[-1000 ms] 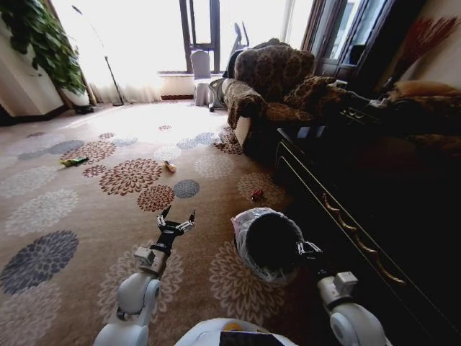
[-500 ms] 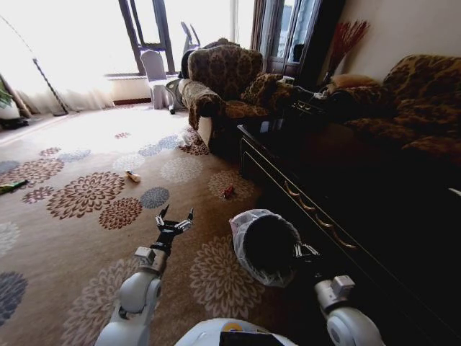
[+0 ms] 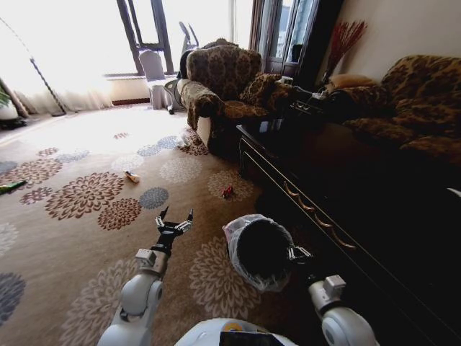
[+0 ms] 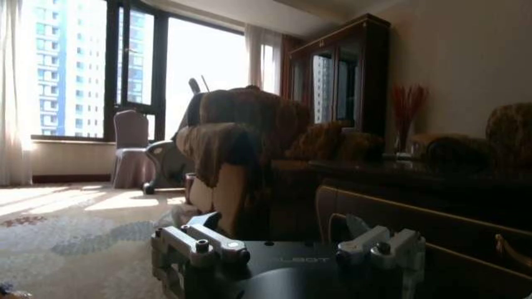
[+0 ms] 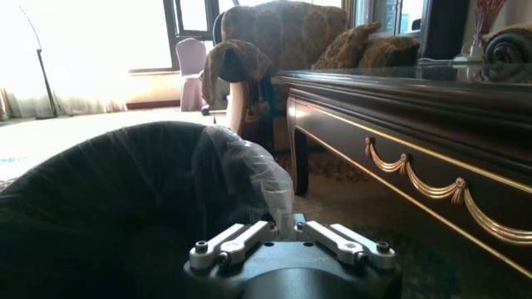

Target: Pick up the trash from the ground and place it into the trash bin.

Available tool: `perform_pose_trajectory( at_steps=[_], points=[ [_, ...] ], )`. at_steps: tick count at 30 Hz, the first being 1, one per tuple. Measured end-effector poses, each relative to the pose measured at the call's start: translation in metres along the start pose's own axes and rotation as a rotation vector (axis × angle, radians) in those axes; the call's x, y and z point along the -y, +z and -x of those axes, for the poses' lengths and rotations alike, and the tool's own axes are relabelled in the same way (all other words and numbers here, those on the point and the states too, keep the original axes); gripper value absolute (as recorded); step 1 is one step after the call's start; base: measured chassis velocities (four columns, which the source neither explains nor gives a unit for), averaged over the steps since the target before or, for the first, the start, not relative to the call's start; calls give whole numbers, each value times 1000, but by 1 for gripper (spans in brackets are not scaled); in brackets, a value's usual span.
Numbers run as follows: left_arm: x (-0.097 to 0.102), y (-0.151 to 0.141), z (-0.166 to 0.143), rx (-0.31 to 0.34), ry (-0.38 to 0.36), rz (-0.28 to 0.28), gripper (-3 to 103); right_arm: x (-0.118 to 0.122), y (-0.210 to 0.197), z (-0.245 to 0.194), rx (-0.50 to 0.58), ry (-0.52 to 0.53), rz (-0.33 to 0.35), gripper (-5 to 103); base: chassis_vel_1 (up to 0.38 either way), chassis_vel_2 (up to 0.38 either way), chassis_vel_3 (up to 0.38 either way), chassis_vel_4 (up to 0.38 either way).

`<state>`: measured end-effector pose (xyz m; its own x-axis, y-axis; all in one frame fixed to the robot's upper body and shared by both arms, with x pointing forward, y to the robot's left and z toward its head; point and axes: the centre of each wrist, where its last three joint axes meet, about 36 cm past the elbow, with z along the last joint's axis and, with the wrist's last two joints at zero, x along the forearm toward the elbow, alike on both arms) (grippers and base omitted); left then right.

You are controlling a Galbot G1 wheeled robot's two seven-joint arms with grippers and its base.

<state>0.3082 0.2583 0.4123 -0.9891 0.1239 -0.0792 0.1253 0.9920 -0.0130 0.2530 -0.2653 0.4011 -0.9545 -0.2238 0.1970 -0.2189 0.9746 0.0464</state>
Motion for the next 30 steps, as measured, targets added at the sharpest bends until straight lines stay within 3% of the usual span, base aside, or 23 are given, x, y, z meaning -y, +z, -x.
perform_pose_trajectory(
  at_steps=[30],
  points=[
    [3, 1, 0, -6, 9, -1, 100, -12, 10, -3, 19, 2, 30, 4, -63, 59, 72, -61]
  ],
)
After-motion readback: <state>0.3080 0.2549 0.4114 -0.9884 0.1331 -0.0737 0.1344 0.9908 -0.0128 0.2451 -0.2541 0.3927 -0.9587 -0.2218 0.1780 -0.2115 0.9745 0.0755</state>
